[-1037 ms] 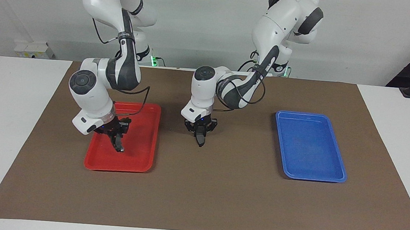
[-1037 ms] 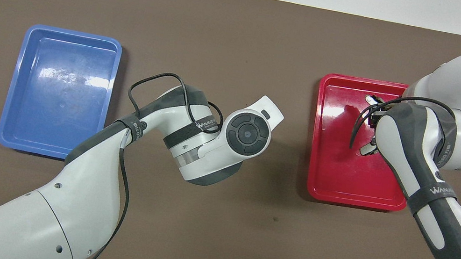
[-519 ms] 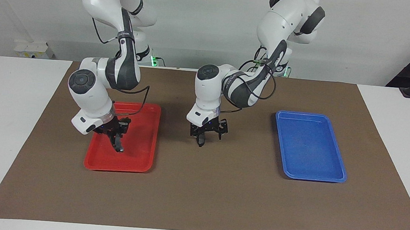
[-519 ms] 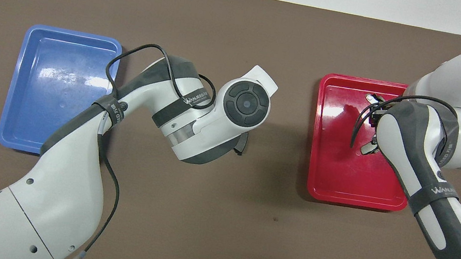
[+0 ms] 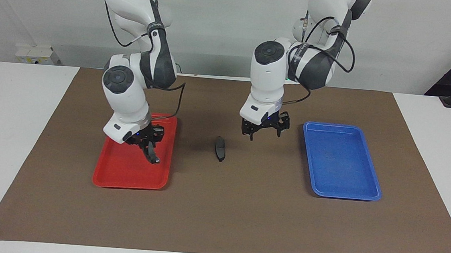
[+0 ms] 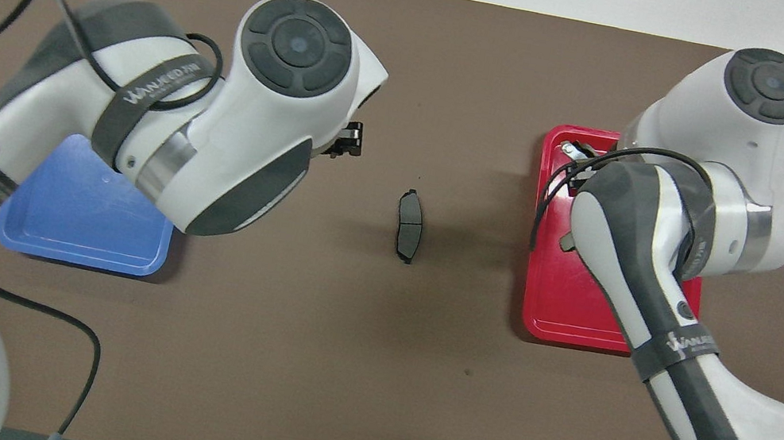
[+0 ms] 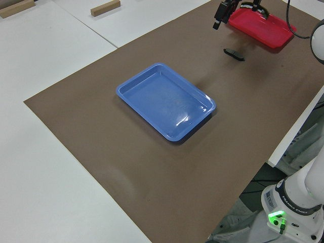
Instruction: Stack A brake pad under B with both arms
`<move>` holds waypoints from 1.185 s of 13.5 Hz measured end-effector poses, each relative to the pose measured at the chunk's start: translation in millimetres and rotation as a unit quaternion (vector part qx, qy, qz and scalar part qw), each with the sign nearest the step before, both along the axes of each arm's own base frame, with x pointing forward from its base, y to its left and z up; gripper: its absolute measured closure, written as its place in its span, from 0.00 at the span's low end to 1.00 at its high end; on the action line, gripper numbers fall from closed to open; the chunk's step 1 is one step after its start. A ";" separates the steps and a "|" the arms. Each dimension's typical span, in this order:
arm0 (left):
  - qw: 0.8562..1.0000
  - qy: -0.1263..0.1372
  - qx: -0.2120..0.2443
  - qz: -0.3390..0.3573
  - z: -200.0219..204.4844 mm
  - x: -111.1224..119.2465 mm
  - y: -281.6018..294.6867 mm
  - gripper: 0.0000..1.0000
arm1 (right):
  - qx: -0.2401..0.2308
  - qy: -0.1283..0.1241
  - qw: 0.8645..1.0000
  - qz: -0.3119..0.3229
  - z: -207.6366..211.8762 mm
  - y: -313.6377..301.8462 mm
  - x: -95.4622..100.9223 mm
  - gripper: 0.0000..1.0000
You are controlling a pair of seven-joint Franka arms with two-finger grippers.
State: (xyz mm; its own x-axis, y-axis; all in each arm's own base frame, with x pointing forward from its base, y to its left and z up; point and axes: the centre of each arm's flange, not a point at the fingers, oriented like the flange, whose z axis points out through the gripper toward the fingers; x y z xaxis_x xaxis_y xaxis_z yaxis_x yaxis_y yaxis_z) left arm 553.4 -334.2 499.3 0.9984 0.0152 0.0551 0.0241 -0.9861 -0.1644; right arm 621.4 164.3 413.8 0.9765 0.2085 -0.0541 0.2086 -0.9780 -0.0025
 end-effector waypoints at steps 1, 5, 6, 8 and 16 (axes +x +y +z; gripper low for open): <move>1.000 0.007 0.002 -0.008 13.4 2.7 19.3 0.00 | 0.000 -0.001 1.000 0.000 4.1 27.0 -4.2 0.57; 0.999 0.034 -0.019 -0.022 58.0 23.8 126.6 0.00 | 0.000 0.003 1.000 -0.020 -5.0 122.4 -19.5 0.57; 0.999 0.035 -0.035 -0.021 71.2 28.8 162.9 0.00 | 0.002 0.008 1.000 -0.027 -16.2 139.7 -22.5 0.57; 0.997 0.036 -0.063 -0.024 93.6 29.7 229.0 0.00 | 0.012 0.007 0.999 -0.034 -34.3 162.5 -23.3 0.57; 0.996 0.028 -0.087 -0.016 120.2 -8.5 285.2 0.01 | 0.020 0.005 0.999 -0.025 -69.3 184.8 -29.9 0.57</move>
State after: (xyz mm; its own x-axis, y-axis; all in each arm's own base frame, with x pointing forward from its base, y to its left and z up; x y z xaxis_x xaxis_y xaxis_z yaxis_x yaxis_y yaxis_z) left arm 544.9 -49.0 619.5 0.9999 -0.0114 -0.0022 -0.0114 -0.9999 0.0079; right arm 591.6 349.1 344.5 0.9854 0.1607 -0.0560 0.1583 -0.9864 -0.0443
